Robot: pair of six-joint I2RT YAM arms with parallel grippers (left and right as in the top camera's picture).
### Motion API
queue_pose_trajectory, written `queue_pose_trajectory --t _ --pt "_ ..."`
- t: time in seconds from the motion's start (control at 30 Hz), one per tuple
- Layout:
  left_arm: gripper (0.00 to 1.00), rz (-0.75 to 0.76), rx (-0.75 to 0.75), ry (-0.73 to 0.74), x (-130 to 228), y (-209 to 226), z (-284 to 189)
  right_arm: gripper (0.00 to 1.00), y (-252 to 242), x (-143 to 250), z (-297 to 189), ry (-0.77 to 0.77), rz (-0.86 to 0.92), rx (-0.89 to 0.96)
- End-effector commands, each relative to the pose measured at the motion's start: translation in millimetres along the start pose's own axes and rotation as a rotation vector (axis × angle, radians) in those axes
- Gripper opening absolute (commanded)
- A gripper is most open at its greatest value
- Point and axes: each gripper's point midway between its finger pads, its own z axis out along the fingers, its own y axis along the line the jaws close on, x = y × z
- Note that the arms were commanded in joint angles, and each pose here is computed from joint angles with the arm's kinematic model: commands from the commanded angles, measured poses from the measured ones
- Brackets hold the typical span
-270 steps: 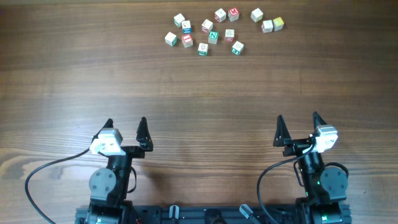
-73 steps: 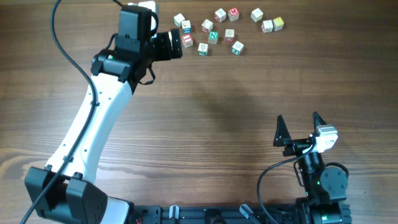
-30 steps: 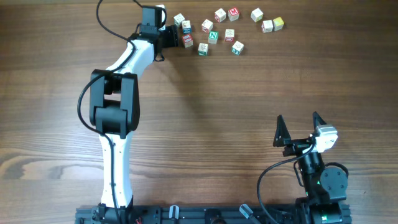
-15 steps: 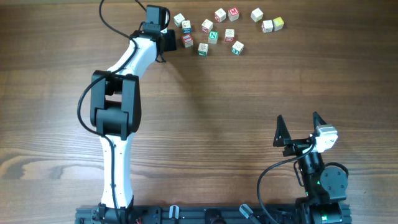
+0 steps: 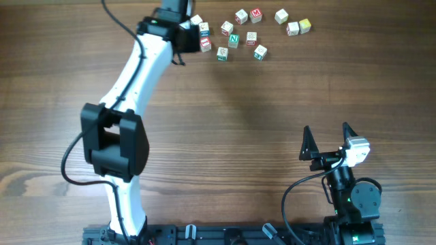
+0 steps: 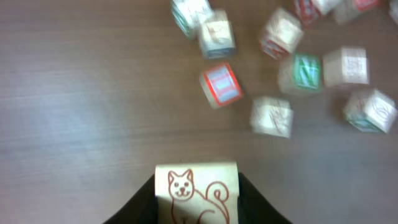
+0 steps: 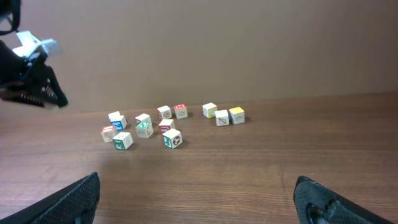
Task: Form a tower
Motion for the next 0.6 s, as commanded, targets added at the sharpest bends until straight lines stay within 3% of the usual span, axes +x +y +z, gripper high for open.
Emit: queue_pose_trajectory --t 0.0,0.3,0.57 --pt "0.31 -0.06 0.003 0.106 37.9 -34.1 -3.3 1.0 3.6 0.5 0.1 0.001 -0.004 -0.019" --pt "0.31 -0.019 0.029 0.197 117.1 -89.1 35.7 1.0 3.6 0.4 0.1 0.001 -0.004 -0.019" --pt "0.3 0.027 0.03 0.16 149.6 -100.0 60.4 1.0 3.6 0.5 0.1 0.001 -0.004 -0.019"
